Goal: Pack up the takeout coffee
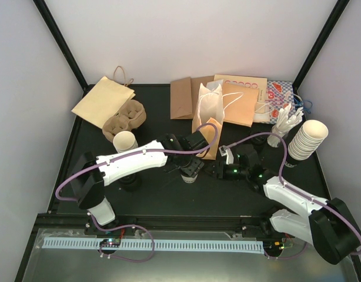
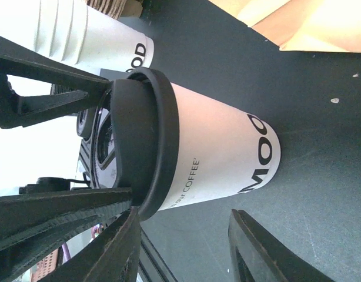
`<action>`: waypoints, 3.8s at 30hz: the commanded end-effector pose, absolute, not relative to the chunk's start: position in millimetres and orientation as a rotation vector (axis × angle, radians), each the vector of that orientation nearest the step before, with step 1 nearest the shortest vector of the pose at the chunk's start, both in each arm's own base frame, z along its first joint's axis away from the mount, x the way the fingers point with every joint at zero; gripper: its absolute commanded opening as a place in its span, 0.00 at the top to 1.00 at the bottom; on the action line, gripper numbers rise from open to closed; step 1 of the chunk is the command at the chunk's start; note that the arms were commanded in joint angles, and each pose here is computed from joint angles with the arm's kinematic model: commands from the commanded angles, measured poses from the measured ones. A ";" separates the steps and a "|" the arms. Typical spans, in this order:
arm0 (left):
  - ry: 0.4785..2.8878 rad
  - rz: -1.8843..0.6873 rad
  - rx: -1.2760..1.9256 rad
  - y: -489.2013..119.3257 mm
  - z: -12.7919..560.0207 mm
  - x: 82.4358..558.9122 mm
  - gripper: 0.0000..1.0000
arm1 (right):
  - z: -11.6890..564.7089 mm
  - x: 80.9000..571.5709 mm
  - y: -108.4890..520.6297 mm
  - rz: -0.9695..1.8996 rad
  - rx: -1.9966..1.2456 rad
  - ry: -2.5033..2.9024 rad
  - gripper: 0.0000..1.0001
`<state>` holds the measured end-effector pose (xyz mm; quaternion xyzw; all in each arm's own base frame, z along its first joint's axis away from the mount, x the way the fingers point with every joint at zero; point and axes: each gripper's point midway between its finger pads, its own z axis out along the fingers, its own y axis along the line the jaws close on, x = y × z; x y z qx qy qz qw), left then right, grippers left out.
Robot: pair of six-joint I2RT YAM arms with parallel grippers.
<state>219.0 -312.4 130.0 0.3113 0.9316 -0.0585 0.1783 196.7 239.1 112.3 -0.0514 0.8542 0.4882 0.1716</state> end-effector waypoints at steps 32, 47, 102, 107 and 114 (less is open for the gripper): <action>2.657 -0.232 1.012 -306.6 123.2 198.4 0.45 | 103.5 229.7 253.0 1.350 -0.052 2.456 0.60; 2.618 -0.317 1.175 -310.2 119.7 180.4 0.45 | 100.7 225.8 254.3 1.355 -0.083 2.479 0.60; 2.679 -0.164 1.008 -300.1 107.3 196.0 0.48 | 53.2 186.3 238.8 1.228 -0.120 2.618 0.63; 2.702 -0.163 0.946 -299.8 108.8 197.2 0.48 | 56.4 180.5 236.6 1.240 -0.126 2.616 0.63; 2.729 -0.150 0.857 -298.1 107.6 199.2 0.48 | 59.2 167.4 230.6 1.258 -0.142 2.620 0.63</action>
